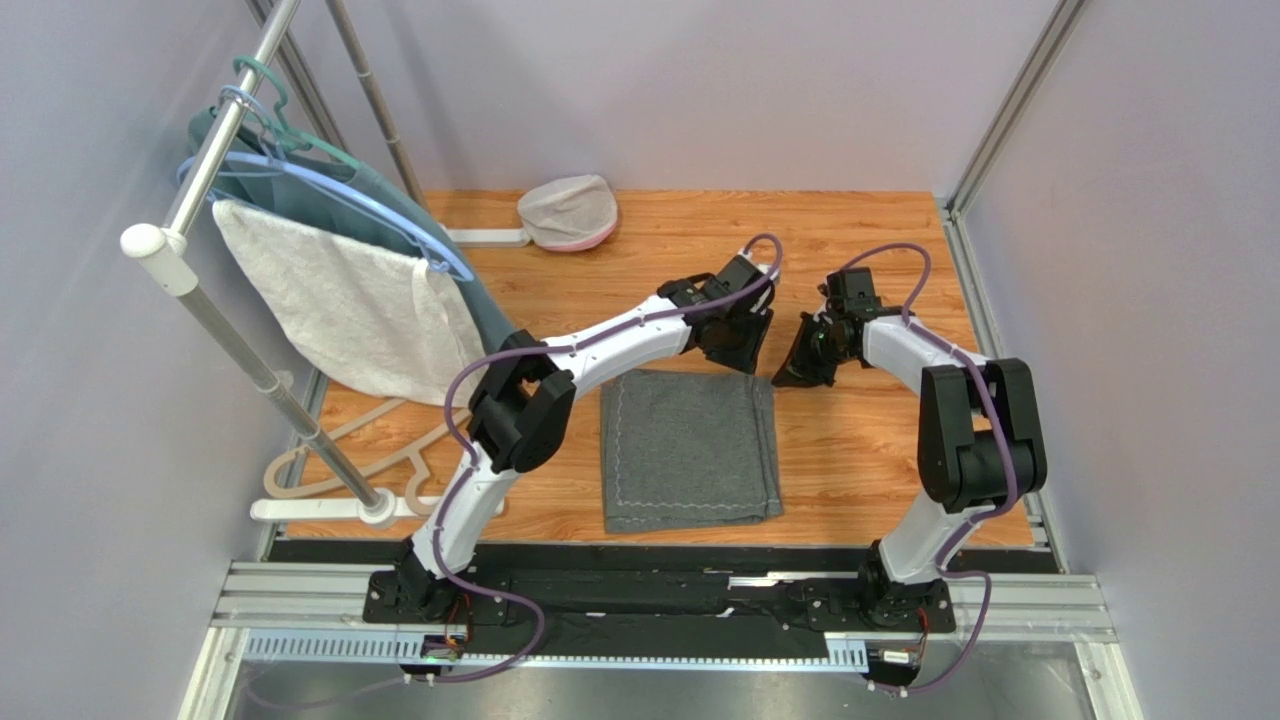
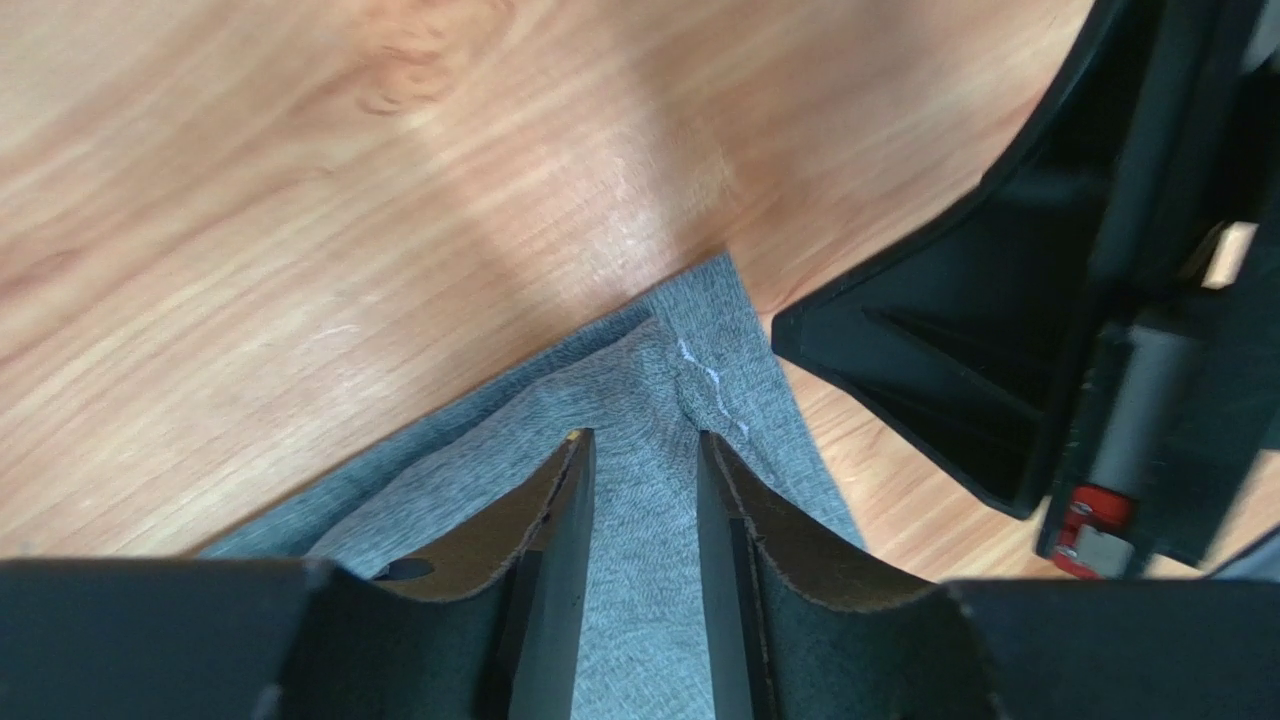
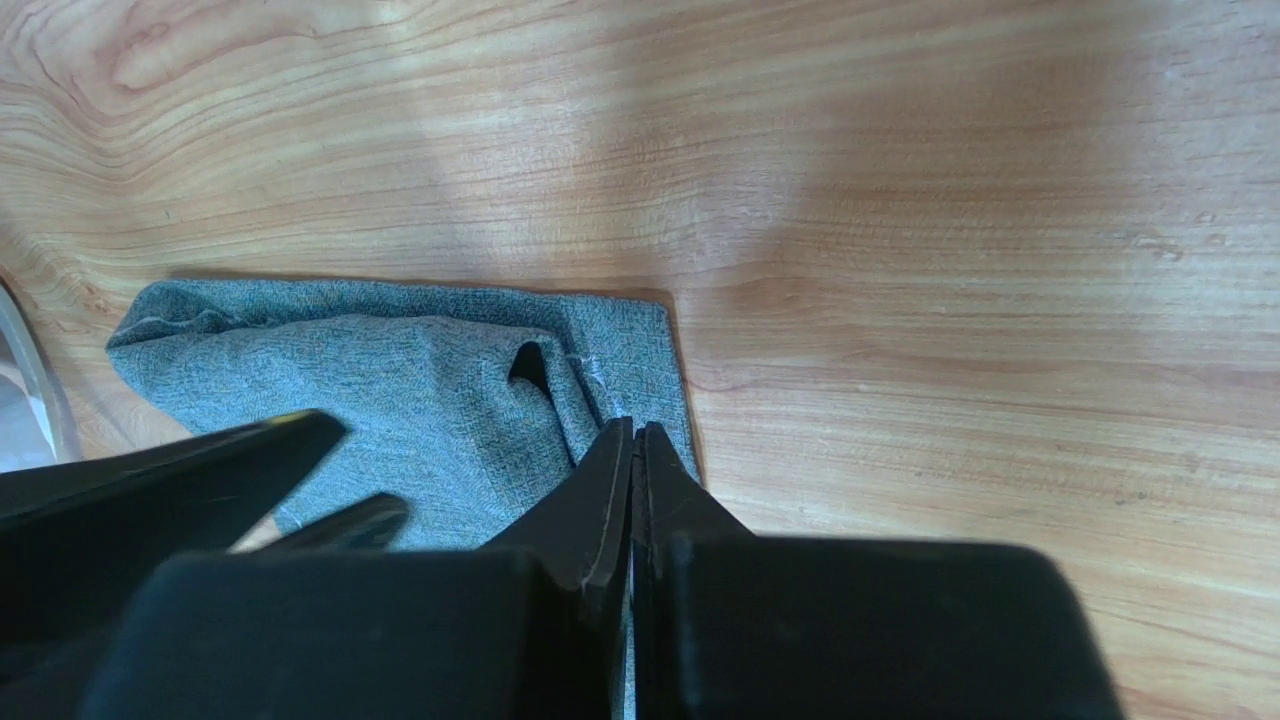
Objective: Fold the napkin into a case and place the utensils inside
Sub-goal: Smooth out the lower triangle-folded napkin at the center of the board.
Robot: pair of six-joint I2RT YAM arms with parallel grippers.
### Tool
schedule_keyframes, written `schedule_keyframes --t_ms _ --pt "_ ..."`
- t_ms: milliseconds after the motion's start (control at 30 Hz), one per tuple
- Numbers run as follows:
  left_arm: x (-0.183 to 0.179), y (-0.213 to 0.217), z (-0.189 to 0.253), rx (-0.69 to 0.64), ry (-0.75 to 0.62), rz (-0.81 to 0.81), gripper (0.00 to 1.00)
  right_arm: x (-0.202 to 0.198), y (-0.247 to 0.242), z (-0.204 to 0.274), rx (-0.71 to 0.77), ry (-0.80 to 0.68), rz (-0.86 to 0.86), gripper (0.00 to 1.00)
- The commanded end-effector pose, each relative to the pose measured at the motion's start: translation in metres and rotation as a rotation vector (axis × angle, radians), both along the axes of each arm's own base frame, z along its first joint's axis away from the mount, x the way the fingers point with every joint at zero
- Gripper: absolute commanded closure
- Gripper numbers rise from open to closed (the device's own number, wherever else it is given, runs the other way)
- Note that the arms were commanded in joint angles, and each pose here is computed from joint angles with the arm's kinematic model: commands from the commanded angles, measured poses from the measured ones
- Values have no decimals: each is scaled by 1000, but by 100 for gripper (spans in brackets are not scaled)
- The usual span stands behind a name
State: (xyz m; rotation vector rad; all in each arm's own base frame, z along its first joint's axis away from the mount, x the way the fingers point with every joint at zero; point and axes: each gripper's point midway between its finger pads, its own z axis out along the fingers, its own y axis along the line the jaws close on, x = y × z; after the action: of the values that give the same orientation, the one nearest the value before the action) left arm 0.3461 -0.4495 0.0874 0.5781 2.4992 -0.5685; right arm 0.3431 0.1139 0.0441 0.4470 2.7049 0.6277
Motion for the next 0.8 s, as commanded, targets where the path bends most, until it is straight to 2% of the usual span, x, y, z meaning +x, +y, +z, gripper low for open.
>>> schedule_keyframes --t_ms 0,300,600,733,767 --pt "-1 -16 15 -15 -102 -84 59 7 5 -1 37 -28 18 100" --pt "6 -16 -15 70 -135 -74 57 13 8 -3 60 -40 18 100" --pt "16 -20 -30 102 -159 -83 57 19 8 -5 79 -43 12 100" --pt "16 -22 -33 91 -151 -84 63 20 8 -5 87 -48 14 100" --pt "16 -23 -33 87 -151 -82 70 21 9 -4 91 -50 15 100"
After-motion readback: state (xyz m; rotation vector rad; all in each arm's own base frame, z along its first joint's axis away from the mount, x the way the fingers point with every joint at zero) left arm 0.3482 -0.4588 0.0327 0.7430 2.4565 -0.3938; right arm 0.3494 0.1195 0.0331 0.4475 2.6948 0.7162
